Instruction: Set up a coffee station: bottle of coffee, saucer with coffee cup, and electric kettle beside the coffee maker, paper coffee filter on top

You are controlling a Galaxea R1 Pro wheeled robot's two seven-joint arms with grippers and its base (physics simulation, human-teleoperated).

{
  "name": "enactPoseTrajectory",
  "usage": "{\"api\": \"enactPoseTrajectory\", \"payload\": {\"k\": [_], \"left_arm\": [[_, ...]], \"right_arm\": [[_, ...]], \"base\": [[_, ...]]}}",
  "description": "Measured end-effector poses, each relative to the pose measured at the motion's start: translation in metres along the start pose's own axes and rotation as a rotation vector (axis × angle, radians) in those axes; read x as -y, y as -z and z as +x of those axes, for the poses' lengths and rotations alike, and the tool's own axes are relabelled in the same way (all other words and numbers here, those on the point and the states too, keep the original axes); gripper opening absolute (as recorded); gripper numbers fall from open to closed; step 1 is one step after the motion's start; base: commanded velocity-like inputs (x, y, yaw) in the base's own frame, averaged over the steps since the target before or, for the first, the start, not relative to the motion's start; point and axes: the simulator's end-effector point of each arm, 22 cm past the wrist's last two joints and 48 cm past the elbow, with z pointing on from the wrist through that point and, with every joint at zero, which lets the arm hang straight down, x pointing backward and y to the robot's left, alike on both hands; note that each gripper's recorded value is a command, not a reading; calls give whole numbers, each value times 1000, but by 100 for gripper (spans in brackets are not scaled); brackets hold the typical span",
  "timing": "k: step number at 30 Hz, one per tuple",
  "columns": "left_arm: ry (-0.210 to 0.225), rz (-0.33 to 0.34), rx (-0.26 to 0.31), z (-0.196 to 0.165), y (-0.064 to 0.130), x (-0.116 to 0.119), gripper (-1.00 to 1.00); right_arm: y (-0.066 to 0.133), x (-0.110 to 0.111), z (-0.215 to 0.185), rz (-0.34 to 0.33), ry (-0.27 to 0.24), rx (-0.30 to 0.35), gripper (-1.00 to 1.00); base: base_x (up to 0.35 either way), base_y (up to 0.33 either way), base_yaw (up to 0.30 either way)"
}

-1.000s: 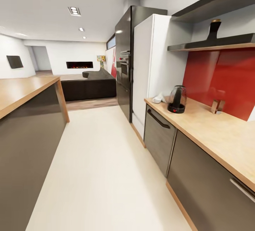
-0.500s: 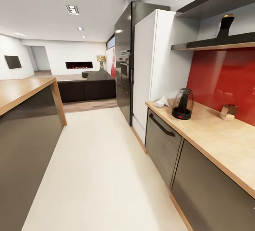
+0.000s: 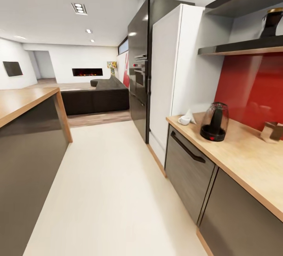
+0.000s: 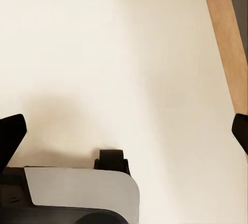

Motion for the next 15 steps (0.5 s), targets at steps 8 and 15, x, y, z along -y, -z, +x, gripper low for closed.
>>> {"api": "enactPoseTrajectory", "payload": {"k": [8,15], "left_arm": [[0,0,0,0,0,0,100],[0,0,0,0,0,0,100]], "right_arm": [[0,0,0,0,0,0,100],[0,-1,0,-1,0,-1,100]], "base": [[329,126,0],[329,129,0]]}}
